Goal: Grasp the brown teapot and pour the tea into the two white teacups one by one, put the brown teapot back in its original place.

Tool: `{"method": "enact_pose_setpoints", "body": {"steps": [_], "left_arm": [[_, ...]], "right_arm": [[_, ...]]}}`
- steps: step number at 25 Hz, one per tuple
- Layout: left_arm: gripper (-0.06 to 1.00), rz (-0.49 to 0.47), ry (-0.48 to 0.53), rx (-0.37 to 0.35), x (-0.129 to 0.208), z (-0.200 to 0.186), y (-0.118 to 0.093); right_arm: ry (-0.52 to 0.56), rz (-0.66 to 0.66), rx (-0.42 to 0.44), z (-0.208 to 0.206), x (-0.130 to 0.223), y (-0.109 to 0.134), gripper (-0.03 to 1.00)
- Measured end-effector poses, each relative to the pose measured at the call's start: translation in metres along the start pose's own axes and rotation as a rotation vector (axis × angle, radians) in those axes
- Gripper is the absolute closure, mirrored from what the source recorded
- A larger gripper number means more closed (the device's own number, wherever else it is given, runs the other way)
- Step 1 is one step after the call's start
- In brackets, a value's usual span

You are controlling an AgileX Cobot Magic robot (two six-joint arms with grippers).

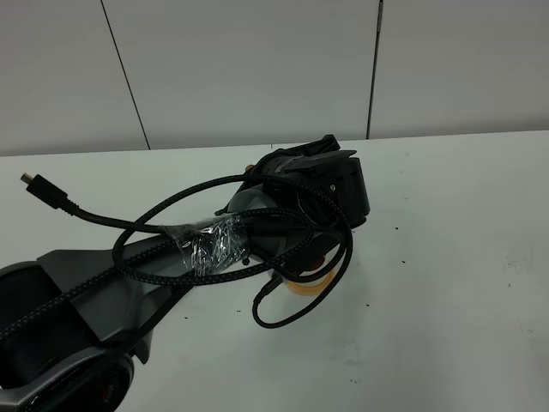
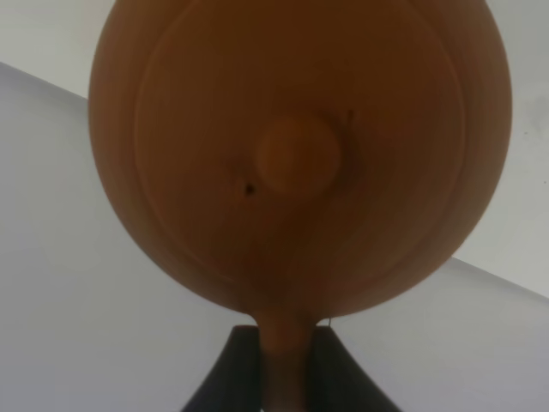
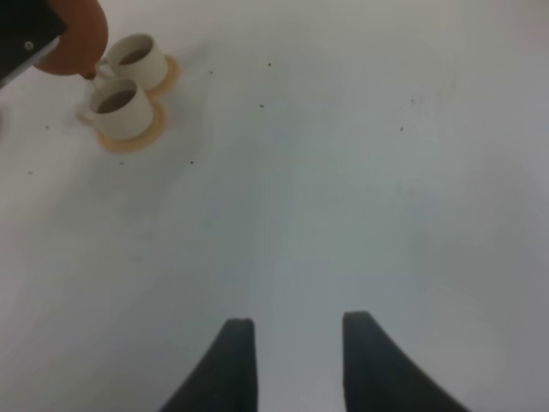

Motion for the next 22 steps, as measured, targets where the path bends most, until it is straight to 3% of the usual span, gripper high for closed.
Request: {"method": "enact_pose_setpoints", "body": {"steps": [22], "left_arm": [[0.77, 0.0, -0.001, 0.0, -0.0001, 0.0, 0.0]], "right_arm": [[0.0, 0.0, 0.0, 0.0, 0.0, 0.0, 0.73]]}}
Point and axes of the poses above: a point on each arm's last joint axis where the gripper is mounted, z pointing out along that axis toward the gripper, y along the wrist's bending axis when the last joint is at zero, x = y × z, the point moved 2 cm from there along z, pointing out along that axis toward the gripper, and after that the axes turned 9 degrees about z, right-handed, at the moved point
